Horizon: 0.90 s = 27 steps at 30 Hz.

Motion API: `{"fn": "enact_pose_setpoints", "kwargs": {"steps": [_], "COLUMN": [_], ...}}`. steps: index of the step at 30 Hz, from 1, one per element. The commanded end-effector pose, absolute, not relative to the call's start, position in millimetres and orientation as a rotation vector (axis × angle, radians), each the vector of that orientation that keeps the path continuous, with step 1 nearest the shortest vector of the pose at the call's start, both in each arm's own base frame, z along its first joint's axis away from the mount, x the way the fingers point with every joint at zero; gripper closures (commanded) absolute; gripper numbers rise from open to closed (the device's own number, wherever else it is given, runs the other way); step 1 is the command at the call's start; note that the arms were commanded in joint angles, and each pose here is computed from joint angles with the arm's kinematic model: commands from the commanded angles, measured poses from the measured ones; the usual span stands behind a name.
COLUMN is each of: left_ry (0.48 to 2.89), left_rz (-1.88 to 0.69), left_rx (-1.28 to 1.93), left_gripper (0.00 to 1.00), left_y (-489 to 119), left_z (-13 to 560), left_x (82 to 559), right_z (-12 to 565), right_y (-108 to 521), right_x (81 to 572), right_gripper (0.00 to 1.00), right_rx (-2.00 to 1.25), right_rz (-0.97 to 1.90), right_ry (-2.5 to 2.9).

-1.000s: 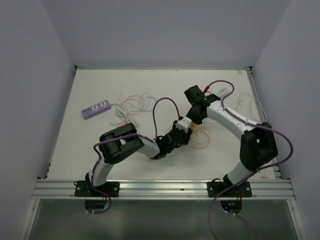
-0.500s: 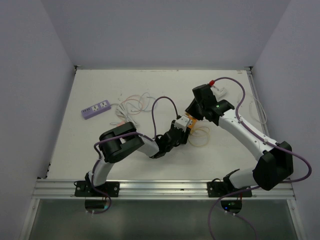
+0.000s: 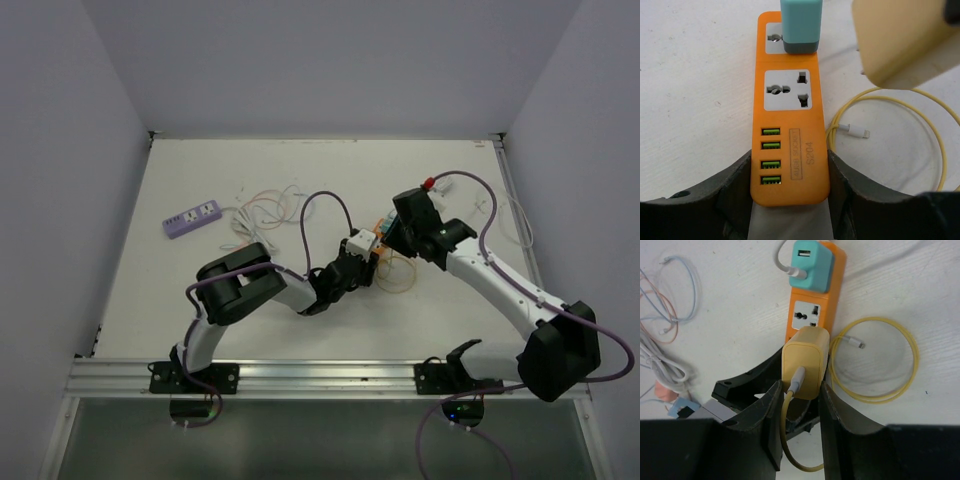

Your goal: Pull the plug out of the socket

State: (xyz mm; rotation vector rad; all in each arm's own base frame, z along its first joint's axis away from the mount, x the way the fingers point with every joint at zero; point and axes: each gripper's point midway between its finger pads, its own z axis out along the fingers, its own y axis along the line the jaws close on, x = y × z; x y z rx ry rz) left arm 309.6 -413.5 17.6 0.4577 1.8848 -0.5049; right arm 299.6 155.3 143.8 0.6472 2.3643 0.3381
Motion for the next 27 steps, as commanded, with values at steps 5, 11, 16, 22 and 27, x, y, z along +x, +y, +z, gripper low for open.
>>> {"fn": "enact_pose_setpoints", "kwargs": {"steps": [5, 11, 16, 22, 27], "left_ry": [2.093, 2.094, 2.095, 2.096, 2.098], "left_rz": [-0.291, -0.279, -0.276, -0.276, -0.274], "left_rx": [0.477, 0.471, 0.471, 0.469, 0.465], "left_gripper": [1.0, 1.0, 1.0, 1.0, 1.0], "left_y": [-358.4, -355.2, -354.5, -353.8, -352.4], "left_z": [-42.9, -43.0, -43.0, -43.5, -43.5], "left_x": [300.8, 302.0, 301.8, 302.7, 303.5], "right_z": [136.5, 111.2, 91.0, 75.7, 71.2], "right_y": [120.5, 98.0, 87.2, 84.7, 94.3], "right_x": [272.7, 246.9, 235.8, 233.8, 239.2], "right_gripper": [0.97, 0.95, 0.94, 0.83, 0.6], "right_rx": [0.556, 0.531, 0.51, 0.482, 0.465], "right_rz": [0.14, -0.042, -0.157, -0.256, -0.219], "right_ry": [2.404, 2.513, 2.583, 2.651, 2.679]}}
